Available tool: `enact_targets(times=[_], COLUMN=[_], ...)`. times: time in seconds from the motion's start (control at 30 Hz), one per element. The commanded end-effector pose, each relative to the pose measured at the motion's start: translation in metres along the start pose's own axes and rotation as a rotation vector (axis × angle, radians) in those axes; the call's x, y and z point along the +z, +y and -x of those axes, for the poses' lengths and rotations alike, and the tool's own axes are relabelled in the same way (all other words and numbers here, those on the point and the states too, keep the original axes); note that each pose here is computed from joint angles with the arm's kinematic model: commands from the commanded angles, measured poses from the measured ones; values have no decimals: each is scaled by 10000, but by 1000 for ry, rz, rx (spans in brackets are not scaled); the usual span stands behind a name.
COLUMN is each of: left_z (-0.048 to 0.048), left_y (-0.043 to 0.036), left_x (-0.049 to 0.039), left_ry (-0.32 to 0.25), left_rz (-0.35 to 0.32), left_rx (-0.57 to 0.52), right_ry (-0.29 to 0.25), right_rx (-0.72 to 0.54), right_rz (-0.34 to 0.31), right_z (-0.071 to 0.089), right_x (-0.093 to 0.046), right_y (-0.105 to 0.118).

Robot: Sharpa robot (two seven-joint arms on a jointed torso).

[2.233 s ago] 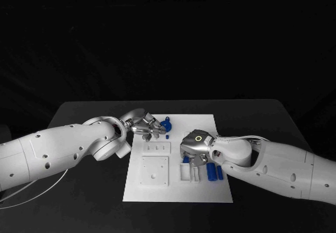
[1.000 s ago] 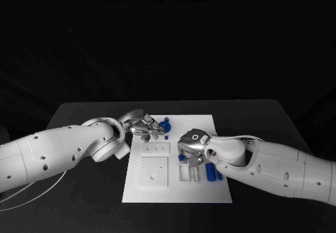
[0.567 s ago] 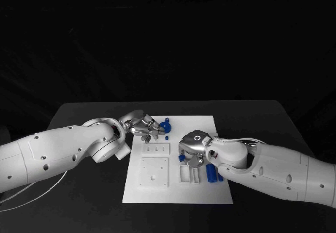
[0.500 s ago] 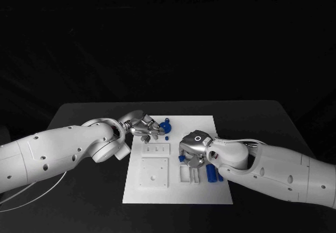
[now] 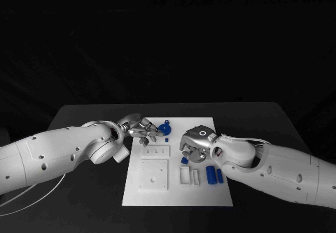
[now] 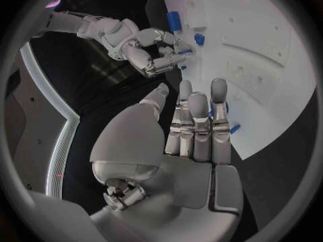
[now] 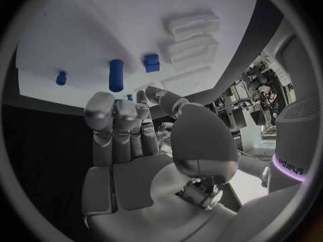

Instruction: Assemble the parts on the task board

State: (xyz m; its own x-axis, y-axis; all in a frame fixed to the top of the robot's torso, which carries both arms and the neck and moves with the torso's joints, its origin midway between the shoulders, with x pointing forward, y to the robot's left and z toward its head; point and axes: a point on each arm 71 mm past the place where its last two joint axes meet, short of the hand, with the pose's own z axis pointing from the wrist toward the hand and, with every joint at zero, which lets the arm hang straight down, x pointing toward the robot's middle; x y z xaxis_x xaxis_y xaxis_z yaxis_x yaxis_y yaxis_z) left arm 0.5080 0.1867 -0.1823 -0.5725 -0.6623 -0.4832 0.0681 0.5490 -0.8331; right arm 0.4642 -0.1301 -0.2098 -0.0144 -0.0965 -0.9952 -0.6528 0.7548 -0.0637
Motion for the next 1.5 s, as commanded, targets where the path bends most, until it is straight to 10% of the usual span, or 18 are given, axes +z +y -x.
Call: enact_targets(times=[0.03,1.5], left_z=[-43,-76], left_y=[34,32], left_x=[1,5], left_ry=[54,61], left_rz=[43,35], left_rx=[-64,-21], right_ry=[-40,156], right_rx=[42,-104], right_rz=[-24,14], right_z=[47,-195], right_x=[-6,71], right_y=[-15,79])
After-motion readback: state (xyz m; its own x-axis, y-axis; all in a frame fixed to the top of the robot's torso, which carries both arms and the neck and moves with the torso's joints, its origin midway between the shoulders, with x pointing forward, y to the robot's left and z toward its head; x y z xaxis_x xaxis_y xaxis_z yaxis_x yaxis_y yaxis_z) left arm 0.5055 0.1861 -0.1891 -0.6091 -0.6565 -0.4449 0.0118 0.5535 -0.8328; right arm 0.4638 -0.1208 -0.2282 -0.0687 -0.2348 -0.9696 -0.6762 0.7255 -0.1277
